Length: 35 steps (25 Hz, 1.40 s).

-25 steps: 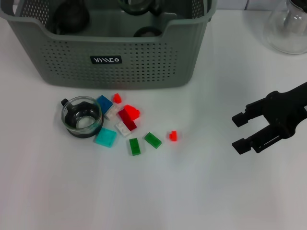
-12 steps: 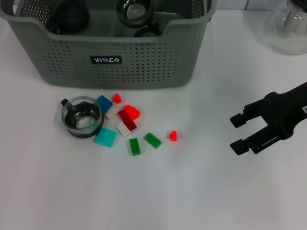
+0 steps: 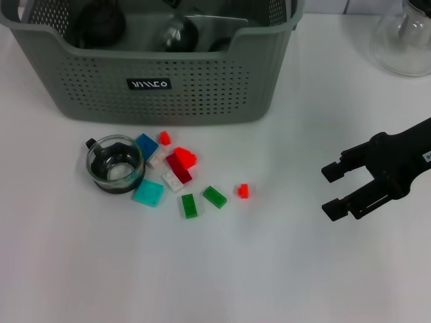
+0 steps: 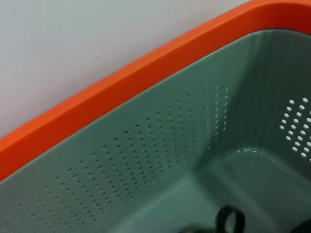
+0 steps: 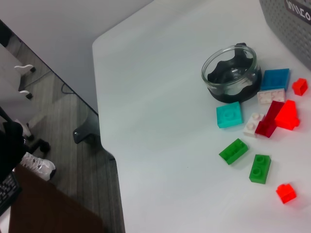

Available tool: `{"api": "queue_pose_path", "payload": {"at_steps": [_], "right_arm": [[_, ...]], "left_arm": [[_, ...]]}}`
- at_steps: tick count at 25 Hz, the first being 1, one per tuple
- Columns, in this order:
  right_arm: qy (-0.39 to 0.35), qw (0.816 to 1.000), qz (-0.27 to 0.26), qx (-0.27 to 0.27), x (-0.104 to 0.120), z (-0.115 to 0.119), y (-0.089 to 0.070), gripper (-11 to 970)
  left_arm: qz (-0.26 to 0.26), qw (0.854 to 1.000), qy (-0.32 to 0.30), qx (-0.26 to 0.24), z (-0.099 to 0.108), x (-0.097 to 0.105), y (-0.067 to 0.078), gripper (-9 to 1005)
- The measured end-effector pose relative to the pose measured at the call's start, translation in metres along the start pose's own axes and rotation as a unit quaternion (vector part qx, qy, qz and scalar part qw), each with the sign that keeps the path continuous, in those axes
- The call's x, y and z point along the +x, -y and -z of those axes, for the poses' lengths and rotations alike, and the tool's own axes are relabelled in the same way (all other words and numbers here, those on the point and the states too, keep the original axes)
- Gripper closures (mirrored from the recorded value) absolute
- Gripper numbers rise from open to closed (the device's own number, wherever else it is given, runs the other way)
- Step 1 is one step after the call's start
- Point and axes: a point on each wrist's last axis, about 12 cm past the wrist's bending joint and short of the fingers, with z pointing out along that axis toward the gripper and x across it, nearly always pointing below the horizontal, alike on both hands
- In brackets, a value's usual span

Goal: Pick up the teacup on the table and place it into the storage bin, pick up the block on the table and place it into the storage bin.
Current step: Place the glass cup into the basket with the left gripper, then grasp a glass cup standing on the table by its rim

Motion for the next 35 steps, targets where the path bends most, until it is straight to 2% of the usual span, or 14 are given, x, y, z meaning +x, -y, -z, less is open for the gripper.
{"api": "queue_pose_path", "payload": {"at_steps": [5,9,12,15,19,20,22,23,25,28,31,33,35], "right_arm": [[0.0,1.0,-0.001,0.0,0.001,0.0,0.0,37],[0.0,1.0,0.0,0.0,0.001,0.0,0.0,37],[0.001,1.0,0.003,-0.001,0.002,0.0,0.0,37],[0.001,1.0,0.006,-0.002,0.002,-0.001,0.0,38],[0.002,1.0,0.007,-0.002,0.004,-0.001,0.0,38],[0.003,1.0,0.006,-0.001,0.004,-0.001,0.0,38],[0.004,1.0,0.006,-0.001,0.005,-0.001,0.0,38],[0.004,1.0,0.006,-0.001,0.005,-0.001,0.0,38],[0.005,1.0,0.006,-0.001,0.006,-0.001,0.0,38],[0.006,1.0,0.005,0.002,0.006,0.0,0.0,38],[0.008,1.0,0.006,0.006,0.005,-0.001,0.001,38],[0.011,1.0,0.007,0.01,0.003,-0.002,0.003,38],[0.014,1.0,0.008,0.012,0.001,-0.004,0.003,38]], "left_arm": [[0.001,1.0,0.004,-0.002,0.002,0.001,-0.002,794],[0.007,1.0,0.023,-0.004,0.015,-0.005,-0.007,702],[0.02,0.998,0.062,-0.008,0.035,-0.011,-0.011,592],[0.06,0.99,0.124,-0.01,0.063,-0.011,-0.025,481],[0.104,0.969,0.22,0.041,0.104,-0.001,-0.041,389],[0.114,0.96,0.248,0.067,0.114,0.005,-0.044,367],[0.114,0.932,0.315,0.138,0.136,0.02,-0.047,321],[0.106,0.924,0.331,0.163,0.141,0.025,-0.045,298],[0.064,0.896,0.374,0.23,0.156,0.044,-0.04,252],[0.009,0.875,0.399,0.274,0.168,0.069,-0.032,202],[-0.051,0.873,0.383,0.297,0.171,0.098,-0.02,153],[-0.088,0.877,0.36,0.305,0.169,0.117,-0.011,156],[-0.114,0.889,0.323,0.305,0.164,0.139,-0.003,159]]}}
